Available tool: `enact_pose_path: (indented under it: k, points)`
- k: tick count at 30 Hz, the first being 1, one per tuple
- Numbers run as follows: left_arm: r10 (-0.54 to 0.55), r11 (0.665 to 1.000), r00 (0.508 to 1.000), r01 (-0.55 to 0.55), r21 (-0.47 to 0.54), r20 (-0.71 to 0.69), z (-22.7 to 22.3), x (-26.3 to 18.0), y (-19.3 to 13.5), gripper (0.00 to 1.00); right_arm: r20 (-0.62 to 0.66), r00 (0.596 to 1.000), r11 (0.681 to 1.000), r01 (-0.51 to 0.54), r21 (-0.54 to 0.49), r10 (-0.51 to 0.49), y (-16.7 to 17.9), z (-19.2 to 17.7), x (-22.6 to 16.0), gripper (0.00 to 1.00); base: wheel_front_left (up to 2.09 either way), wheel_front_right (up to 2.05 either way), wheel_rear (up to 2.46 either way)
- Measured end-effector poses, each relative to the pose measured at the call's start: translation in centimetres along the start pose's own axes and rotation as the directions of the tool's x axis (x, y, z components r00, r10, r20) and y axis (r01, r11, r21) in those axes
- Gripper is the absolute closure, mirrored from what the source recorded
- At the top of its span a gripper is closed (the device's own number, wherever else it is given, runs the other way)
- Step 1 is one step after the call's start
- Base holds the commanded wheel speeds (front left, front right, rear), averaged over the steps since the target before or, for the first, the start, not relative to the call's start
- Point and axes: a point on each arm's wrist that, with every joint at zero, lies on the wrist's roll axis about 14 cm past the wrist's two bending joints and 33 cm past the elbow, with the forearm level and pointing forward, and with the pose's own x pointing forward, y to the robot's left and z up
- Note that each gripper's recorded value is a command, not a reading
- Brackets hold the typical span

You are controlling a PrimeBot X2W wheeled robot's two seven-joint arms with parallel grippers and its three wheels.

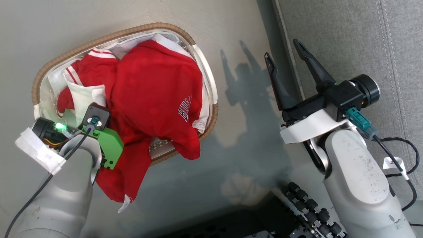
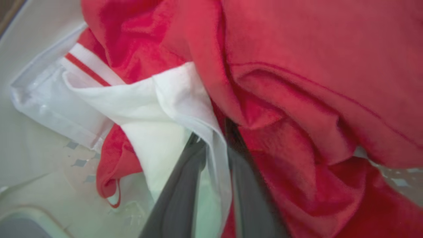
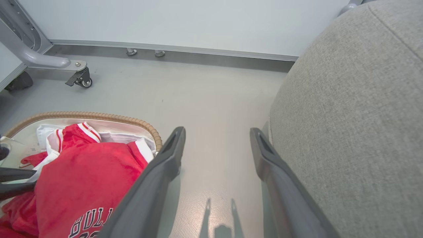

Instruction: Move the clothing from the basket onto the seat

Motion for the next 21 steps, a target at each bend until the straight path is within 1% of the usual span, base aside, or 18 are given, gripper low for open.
enact_pose_path:
  k: [1,8,17,19,21]
  points:
    - [-0.006,1.0,1.0,0.006,0.002,0.003,0.1,0.1,-0.1,1.0,0.0,1.0,1.0,-0.001,-0.001,0.001,0.0,0.0,0.0,0.0,0.0,0.0,0.0]
    - [-0.007,1.0,0.999,0.007,-0.005,0.033,1.5,-0.3,-0.2,1.0,0.009,1.0,1.0,0.017,-0.005,-0.017,-0.5,0.6,-0.2,0.0,0.0,0.0,0.0]
    - [0.03,0.998,0.992,-0.022,-0.062,0.12,4.3,-3.4,-1.2,1.0,0.081,0.996,0.999,0.037,-0.016,-0.036,-0.9,4.5,-1.7,0.0,0.0,0.0,0.0]
    - [0.032,0.998,0.989,-0.024,-0.058,0.143,5.1,-4.3,-1.6,1.0,0.095,0.995,0.999,0.045,-0.02,-0.043,-1.0,5.3,-2.3,0.0,0.0,0.0,0.0]
    - [0.035,0.999,0.986,-0.031,-0.026,0.165,5.8,-5.4,-2.0,1.0,0.104,0.994,0.998,0.048,-0.04,-0.043,-0.9,6.1,-3.1,0.0,0.0,0.0,0.0]
